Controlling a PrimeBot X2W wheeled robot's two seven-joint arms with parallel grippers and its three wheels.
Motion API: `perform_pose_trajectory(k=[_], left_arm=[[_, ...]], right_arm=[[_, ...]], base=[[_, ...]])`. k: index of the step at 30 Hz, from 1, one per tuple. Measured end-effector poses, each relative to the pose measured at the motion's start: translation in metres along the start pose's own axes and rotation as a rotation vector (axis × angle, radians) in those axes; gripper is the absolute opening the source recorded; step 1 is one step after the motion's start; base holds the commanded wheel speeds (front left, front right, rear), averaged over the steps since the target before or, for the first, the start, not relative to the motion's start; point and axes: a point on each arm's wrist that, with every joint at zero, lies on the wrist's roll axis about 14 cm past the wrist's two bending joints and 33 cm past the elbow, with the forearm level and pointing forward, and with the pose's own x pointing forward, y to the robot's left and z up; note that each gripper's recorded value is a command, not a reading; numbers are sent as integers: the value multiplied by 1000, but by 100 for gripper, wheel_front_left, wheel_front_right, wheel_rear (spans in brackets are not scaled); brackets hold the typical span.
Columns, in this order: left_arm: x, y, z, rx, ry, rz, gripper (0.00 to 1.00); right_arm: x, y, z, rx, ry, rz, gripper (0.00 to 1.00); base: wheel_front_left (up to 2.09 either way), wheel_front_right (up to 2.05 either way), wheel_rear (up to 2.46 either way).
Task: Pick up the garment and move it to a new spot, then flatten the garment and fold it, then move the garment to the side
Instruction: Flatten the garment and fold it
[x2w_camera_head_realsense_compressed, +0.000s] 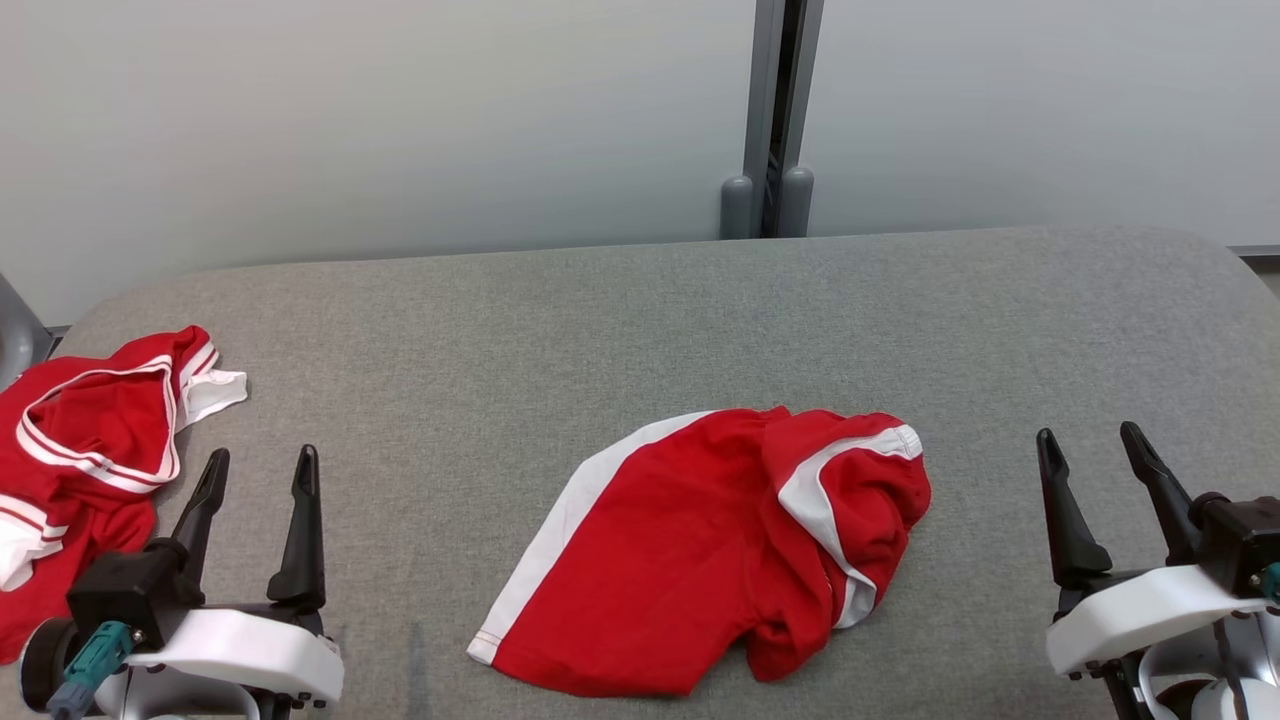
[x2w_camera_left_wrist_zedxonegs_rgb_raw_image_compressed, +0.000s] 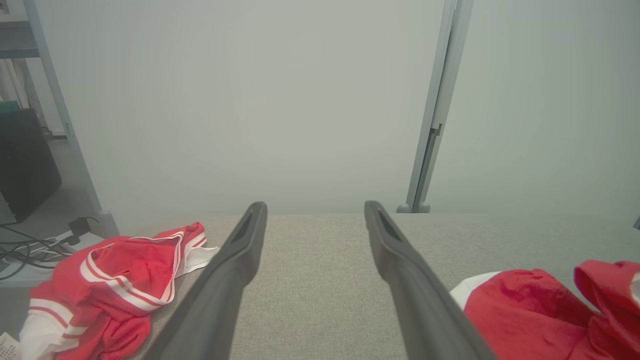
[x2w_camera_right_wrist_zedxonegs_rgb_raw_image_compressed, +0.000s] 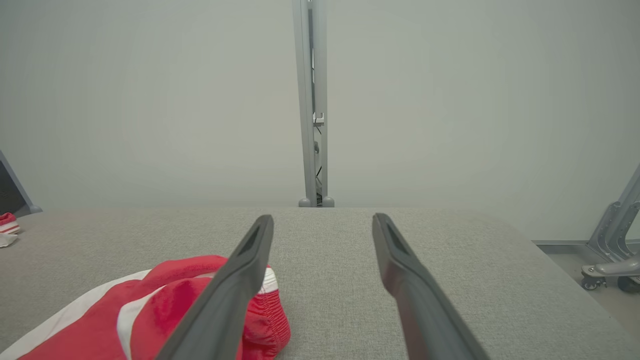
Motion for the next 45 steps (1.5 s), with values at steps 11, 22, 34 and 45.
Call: perform_pose_trajectory(k=[11,22,34,45], left_arm=[[-2,-2,-3,-3,10,-2,100],[-1,-30,-6,-27,40,-80,100],[-20,-140,-58,-87,273,-449,100],[-60,-236,-111,-136,554,-827,100]], right_arm=[[1,2,0,0,1,6,100],[1,5,-2,-1,10,14,100],[6,-1,-13,2,40,-1,100],[19,-13,-31,8,78,-31,100]], base=[[0,0,0],[0,0,0],[0,0,0],[0,0,0]])
